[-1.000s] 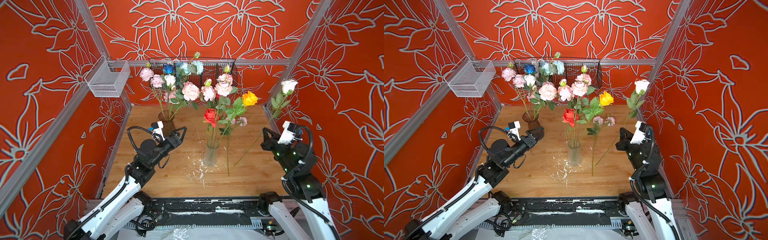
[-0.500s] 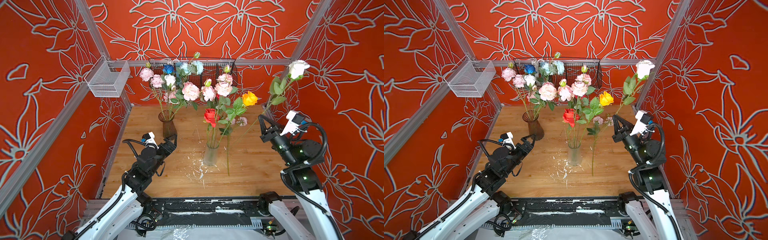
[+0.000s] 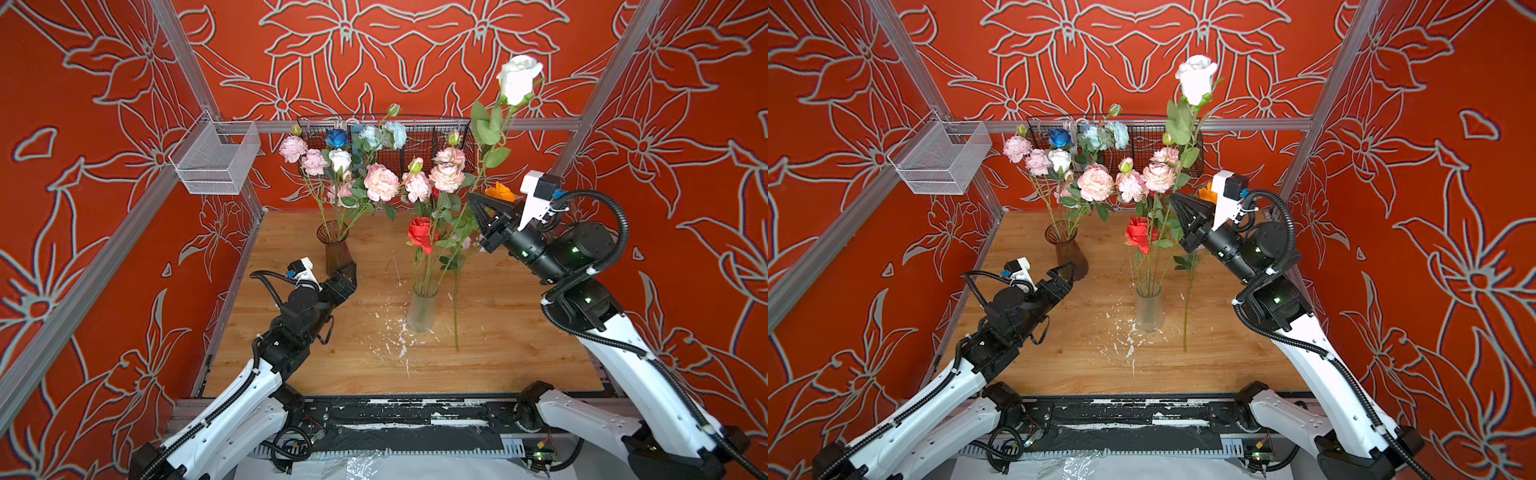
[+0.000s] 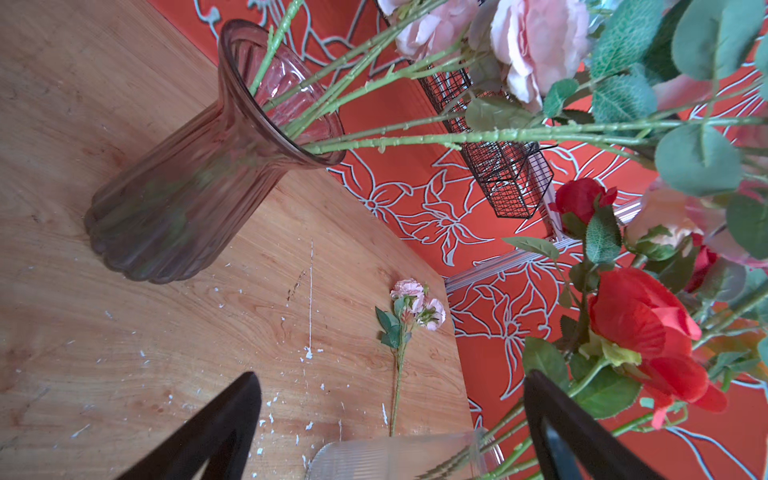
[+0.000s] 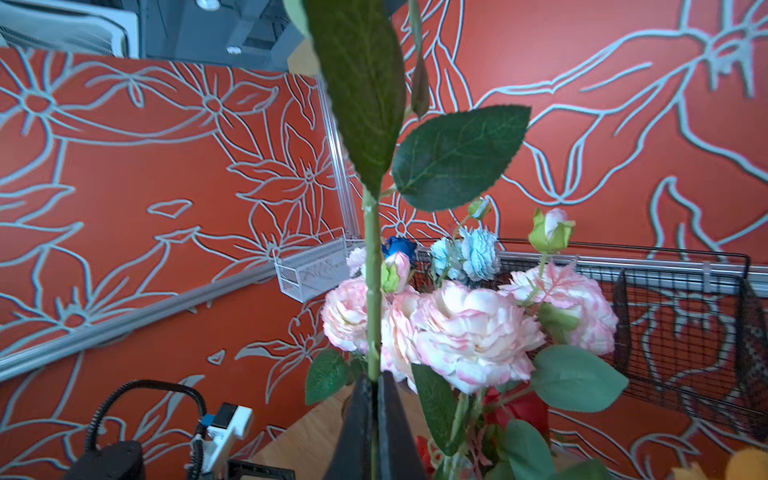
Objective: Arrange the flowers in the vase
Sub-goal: 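Carry the white rose over the clear glass and lower its stem in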
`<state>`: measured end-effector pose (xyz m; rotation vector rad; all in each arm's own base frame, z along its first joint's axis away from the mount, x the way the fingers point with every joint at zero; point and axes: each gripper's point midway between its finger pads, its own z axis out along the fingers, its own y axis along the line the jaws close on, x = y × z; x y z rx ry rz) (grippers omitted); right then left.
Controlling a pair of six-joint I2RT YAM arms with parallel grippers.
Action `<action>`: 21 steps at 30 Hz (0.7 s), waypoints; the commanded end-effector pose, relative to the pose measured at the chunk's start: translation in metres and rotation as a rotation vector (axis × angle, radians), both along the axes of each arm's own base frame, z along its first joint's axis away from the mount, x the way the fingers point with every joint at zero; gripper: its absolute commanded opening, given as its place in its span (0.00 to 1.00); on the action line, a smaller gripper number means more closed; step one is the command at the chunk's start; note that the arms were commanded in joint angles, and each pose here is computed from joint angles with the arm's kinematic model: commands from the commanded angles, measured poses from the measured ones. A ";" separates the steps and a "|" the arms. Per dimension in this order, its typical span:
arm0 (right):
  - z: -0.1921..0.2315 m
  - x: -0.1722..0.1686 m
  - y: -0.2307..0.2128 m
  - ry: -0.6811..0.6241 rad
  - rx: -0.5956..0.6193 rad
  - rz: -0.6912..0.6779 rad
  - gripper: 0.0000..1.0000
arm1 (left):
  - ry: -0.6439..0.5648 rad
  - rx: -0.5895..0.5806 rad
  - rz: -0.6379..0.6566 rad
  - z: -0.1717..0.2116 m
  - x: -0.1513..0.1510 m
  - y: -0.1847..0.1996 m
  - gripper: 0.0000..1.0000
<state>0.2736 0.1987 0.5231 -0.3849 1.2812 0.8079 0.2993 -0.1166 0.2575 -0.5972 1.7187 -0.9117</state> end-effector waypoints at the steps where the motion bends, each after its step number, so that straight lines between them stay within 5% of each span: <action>1: -0.008 0.009 0.003 -0.054 -0.108 -0.078 0.00 | -0.071 -0.011 -0.011 0.022 0.005 -0.002 0.98; 8: -0.037 0.024 0.021 -0.024 -0.198 -0.090 0.00 | -0.055 -0.025 -0.026 0.015 0.013 -0.003 0.98; 21: -0.099 0.001 0.069 0.053 -0.305 0.046 0.00 | -0.036 -0.046 -0.035 0.004 0.015 0.000 0.98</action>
